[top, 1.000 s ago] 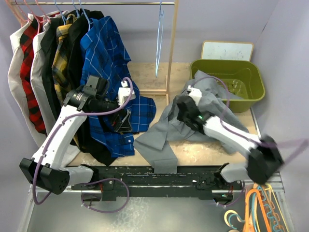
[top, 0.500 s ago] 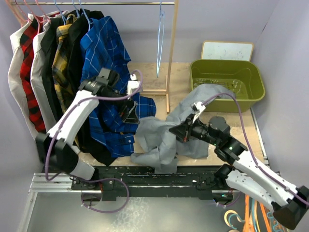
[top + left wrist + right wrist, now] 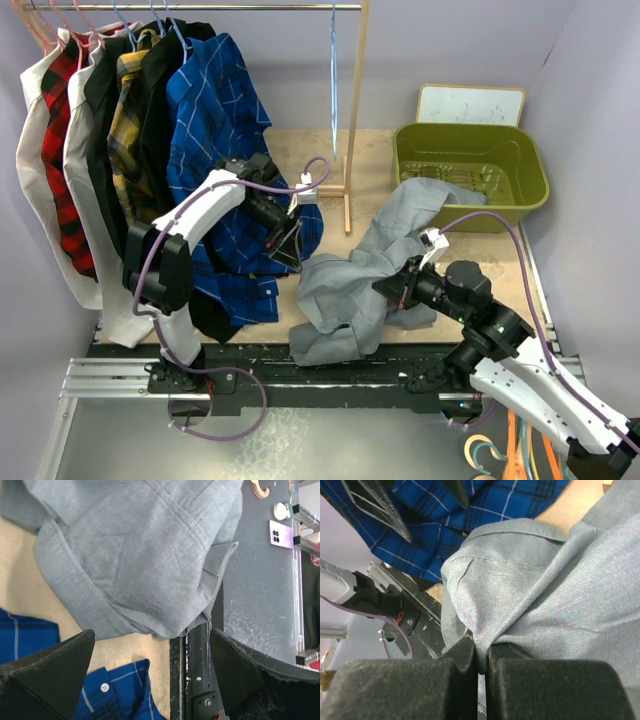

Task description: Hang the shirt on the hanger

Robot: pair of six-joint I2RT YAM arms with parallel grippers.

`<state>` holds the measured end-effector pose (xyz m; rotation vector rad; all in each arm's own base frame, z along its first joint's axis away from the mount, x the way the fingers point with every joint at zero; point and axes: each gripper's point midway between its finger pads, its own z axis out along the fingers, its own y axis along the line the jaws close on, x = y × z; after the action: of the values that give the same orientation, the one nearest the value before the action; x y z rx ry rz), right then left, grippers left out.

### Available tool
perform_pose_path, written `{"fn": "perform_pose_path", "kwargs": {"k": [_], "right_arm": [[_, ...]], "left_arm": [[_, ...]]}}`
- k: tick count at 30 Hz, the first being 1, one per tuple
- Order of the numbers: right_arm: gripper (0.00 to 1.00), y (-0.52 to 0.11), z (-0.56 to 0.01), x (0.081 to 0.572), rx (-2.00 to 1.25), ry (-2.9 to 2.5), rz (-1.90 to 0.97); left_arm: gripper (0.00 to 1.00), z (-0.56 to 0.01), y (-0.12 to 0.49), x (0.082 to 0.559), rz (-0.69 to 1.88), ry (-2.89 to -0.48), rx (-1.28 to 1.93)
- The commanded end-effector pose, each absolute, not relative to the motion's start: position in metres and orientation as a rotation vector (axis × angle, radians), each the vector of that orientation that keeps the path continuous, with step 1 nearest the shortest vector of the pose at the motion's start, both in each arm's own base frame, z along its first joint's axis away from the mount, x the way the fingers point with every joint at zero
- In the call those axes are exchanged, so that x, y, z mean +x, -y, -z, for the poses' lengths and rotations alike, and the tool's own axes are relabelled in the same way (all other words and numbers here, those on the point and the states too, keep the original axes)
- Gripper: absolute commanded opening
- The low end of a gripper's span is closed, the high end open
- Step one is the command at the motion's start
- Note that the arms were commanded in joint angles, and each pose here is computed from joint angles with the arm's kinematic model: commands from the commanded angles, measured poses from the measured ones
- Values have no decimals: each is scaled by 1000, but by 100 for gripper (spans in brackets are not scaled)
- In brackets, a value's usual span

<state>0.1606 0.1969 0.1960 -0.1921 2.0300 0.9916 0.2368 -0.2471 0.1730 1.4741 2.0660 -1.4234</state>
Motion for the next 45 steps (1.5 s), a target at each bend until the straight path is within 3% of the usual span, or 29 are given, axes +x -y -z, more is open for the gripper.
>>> {"fn": "perform_pose_path", "kwargs": {"k": [1,10,21,23,27,32,35,36,37,40,45], "right_arm": [[0,-191,-190,159,-179,-2039,-970],[0,-193,-197,153,-221,-2004,-1004],[0,-196,-197,151,-251,-2003,-1020],[0,-196,-197,151,-252,-2003,-1016],[0,-196,-197,155,-239,-2000,-1004],[2,-195,-200,171,-199,-1998,-939],[19,-198,-199,182,-204,-2007,-899],[20,-200,-200,186,-214,-2006,-886],[19,-202,-201,191,-226,-2001,-869],[0,-208,-207,205,-284,-1986,-818],[0,-225,-233,232,-368,-1895,-774]], "left_arm": [[99,-176,255,234,1426,-1978,1522],[99,-120,253,256,1201,-2140,1570],[98,-124,278,232,1525,-2060,1574],[75,-131,281,227,1597,-2039,1566],[1,-157,283,219,1691,-1960,1564],[0,-198,277,201,1717,-1873,1568],[0,-224,267,190,1618,-1833,1608],[0,-232,263,188,1562,-1832,1618],[0,-239,258,188,1496,-1831,1625],[0,-268,241,190,1230,-1802,1613],[0,-316,209,201,950,-1794,1482]]}}
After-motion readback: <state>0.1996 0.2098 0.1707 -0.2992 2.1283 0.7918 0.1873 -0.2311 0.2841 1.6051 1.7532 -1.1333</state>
